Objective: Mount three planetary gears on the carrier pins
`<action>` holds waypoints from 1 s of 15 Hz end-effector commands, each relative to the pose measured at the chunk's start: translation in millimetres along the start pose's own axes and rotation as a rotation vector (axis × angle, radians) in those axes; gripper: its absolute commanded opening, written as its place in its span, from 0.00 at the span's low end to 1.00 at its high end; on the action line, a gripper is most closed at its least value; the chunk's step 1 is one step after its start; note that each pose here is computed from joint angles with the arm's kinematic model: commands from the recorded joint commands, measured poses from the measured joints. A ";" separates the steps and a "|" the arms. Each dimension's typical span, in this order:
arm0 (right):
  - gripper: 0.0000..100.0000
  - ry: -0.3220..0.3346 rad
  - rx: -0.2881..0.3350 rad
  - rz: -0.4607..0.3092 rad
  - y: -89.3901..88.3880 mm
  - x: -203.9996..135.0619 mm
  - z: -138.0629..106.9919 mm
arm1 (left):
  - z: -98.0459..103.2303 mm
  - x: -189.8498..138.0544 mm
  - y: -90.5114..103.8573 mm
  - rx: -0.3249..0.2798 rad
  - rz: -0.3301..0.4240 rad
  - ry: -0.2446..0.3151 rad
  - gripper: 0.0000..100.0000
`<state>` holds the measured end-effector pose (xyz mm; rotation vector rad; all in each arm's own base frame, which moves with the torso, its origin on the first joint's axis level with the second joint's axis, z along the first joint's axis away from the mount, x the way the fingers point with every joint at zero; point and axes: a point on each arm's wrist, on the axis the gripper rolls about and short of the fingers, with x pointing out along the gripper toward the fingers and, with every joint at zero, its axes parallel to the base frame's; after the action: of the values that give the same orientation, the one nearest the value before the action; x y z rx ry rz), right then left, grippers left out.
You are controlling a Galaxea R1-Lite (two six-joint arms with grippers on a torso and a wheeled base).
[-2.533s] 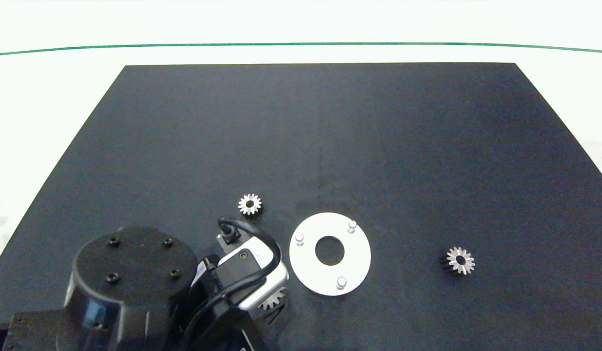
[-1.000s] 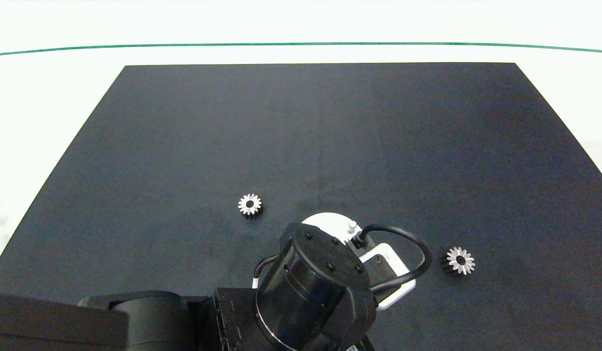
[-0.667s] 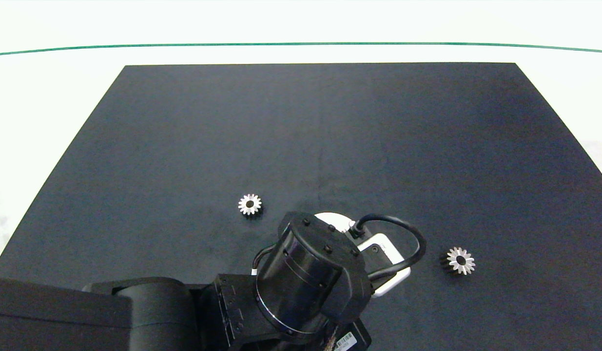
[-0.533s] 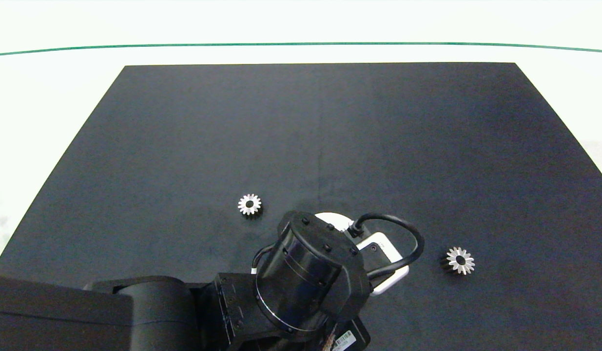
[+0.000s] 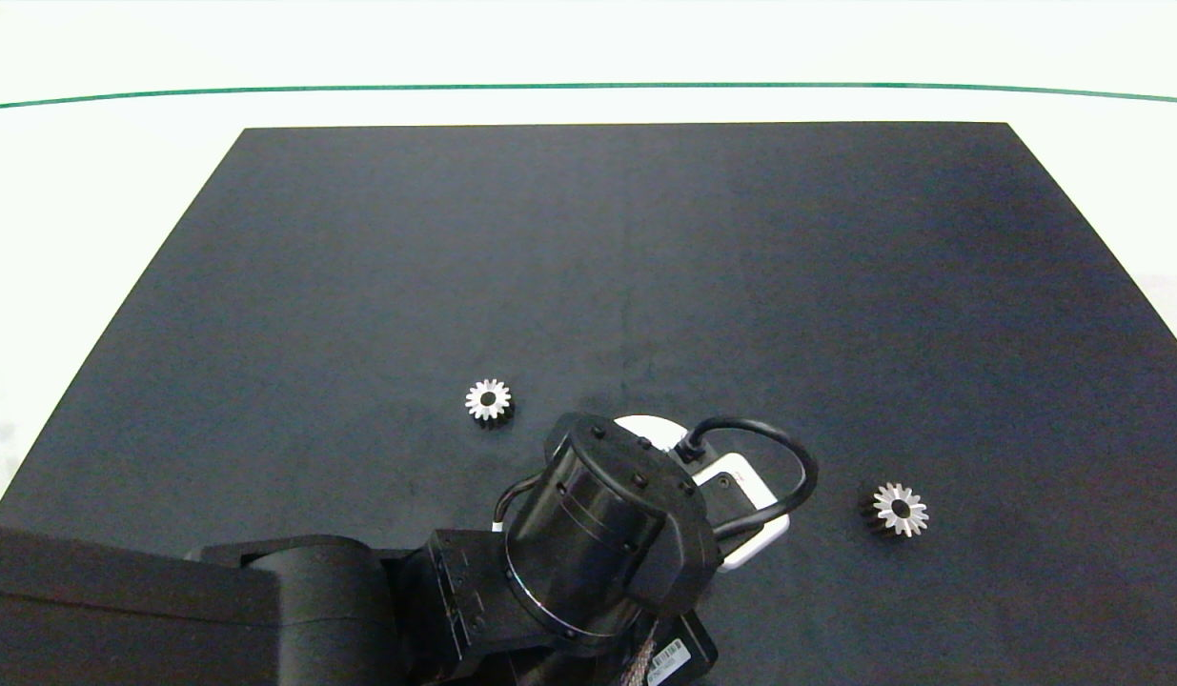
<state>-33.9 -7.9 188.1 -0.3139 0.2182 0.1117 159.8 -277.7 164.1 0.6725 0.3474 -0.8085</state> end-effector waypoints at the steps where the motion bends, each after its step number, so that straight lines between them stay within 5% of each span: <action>1: 1.00 0.000 -0.003 0.000 0.1 -0.4 -0.5 | -1.3 4.4 -2.0 0.004 -0.001 0.009 0.00; 15: 1.00 -0.006 -0.002 -0.001 0.7 -1.7 -3.2 | -3.8 8.5 2.9 0.007 0.015 0.016 0.00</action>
<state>-36.1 -8.3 185.5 -0.3134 0.2114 0.1107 167.7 -277.4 159.2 0.6820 0.3528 -0.7903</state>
